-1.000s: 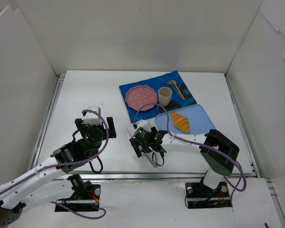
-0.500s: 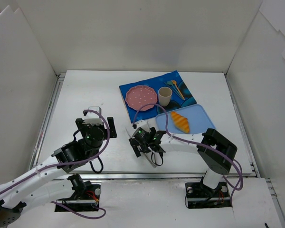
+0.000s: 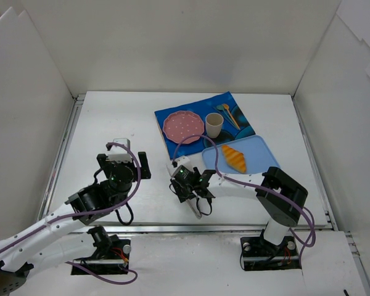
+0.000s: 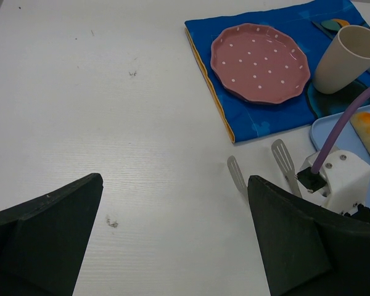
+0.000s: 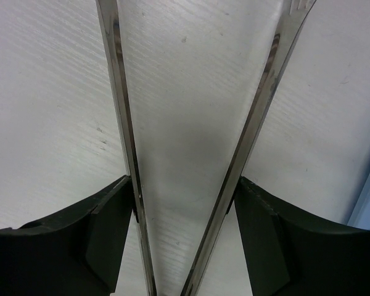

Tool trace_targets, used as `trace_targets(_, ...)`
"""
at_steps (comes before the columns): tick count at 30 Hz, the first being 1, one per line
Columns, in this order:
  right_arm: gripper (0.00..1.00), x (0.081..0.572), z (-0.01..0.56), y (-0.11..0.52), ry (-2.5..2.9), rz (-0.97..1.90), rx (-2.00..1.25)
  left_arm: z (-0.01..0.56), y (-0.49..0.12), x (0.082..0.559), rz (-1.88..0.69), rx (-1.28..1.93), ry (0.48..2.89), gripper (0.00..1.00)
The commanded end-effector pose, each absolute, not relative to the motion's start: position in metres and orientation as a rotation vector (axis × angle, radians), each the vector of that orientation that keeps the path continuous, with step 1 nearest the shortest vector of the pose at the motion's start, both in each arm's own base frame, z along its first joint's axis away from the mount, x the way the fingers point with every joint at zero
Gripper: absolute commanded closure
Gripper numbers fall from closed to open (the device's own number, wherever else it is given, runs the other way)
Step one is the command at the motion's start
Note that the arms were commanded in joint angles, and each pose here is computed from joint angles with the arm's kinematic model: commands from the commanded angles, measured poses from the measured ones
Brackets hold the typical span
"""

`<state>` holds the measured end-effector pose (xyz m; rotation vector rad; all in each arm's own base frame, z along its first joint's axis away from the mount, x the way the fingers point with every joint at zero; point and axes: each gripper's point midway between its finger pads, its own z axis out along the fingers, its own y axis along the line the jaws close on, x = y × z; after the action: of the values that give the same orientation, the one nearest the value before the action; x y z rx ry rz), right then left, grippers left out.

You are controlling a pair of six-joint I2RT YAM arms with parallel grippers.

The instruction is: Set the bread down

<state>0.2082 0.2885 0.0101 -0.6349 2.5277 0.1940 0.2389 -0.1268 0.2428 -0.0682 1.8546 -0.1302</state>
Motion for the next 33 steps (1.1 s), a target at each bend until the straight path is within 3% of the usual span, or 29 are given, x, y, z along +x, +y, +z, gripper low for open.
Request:
trace_targets(1,0.39,0.213,0.014,0.284,2.522,0.181,-0.602,0.258,-0.126,0.243,-0.154,-0.113,1.807,0.0)
trace_targets(17,0.37,0.208,0.159,0.298,2.467,0.277,-0.611,0.259,-0.13,0.241,-0.197,-0.101,1.797,0.0)
trace_targets(33,0.37,0.201,0.23,0.171,2.362,0.068,-0.253,0.257,-0.135,0.243,-0.194,-0.085,1.807,0.0)
